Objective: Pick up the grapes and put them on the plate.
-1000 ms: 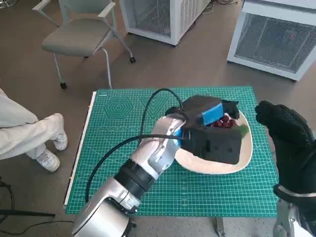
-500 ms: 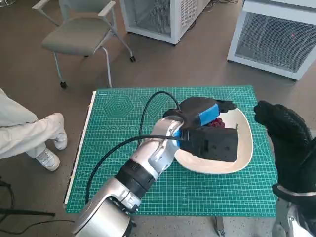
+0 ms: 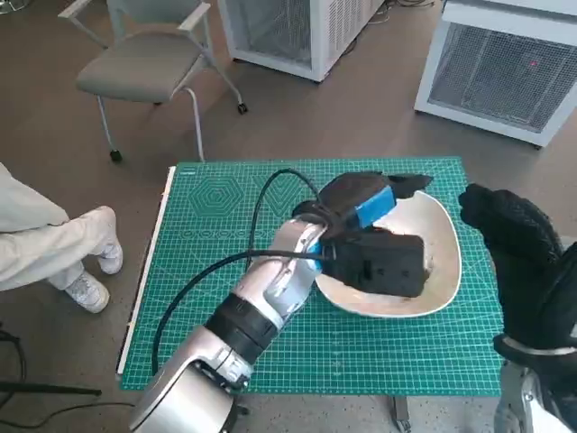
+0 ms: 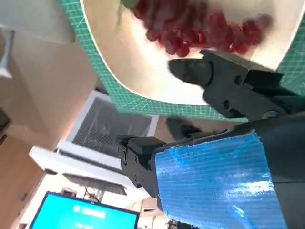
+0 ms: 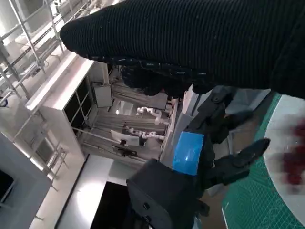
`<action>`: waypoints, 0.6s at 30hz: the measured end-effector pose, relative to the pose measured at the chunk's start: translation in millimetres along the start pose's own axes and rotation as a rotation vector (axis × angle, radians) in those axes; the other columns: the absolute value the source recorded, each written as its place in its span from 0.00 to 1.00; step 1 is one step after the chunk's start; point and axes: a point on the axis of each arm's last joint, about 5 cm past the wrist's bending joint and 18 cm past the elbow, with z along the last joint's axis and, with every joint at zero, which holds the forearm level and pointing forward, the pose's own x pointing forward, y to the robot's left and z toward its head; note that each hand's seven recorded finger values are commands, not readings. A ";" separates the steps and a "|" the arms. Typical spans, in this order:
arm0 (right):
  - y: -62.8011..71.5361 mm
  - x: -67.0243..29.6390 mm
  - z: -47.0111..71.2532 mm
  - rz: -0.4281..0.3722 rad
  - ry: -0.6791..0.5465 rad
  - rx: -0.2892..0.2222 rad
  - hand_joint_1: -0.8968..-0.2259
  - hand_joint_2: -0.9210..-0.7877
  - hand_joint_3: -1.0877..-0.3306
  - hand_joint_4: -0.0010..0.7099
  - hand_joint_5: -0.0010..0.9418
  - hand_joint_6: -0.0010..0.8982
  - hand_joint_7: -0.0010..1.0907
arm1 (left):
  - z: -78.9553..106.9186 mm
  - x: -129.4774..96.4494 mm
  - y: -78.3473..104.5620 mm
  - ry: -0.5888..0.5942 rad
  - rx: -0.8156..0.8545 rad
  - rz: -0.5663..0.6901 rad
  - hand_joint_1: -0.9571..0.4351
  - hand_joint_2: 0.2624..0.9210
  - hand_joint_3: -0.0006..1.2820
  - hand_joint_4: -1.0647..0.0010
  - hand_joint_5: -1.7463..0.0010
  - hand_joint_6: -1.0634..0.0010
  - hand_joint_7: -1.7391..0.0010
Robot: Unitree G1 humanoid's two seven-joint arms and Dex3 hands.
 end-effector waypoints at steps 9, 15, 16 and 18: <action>0.6 0.7 -0.7 0.010 0.002 0.006 0.58 0.00 0.68 0.47 0.42 0.20 0.80 | -16.4 -7.7 11.9 -0.041 -0.198 0.007 0.33 1.00 0.05 0.72 1.00 0.66 1.00; 1.6 1.5 -1.0 0.016 0.003 0.010 0.58 0.00 0.68 0.47 0.42 0.20 0.80 | -26.8 -13.0 21.5 -0.070 -0.341 0.000 0.32 1.00 0.06 0.71 0.99 0.65 1.00; 1.8 1.6 -1.1 0.017 0.003 0.011 0.58 0.00 0.68 0.47 0.42 0.20 0.80 | -29.0 -14.1 22.7 -0.074 -0.364 -0.002 0.32 1.00 0.06 0.71 0.99 0.65 1.00; 2.2 1.8 -1.2 0.019 0.004 0.012 0.58 0.00 0.68 0.47 0.42 0.20 0.80 | -33.4 -16.4 24.8 -0.079 -0.405 -0.005 0.32 1.00 0.06 0.70 0.99 0.65 0.99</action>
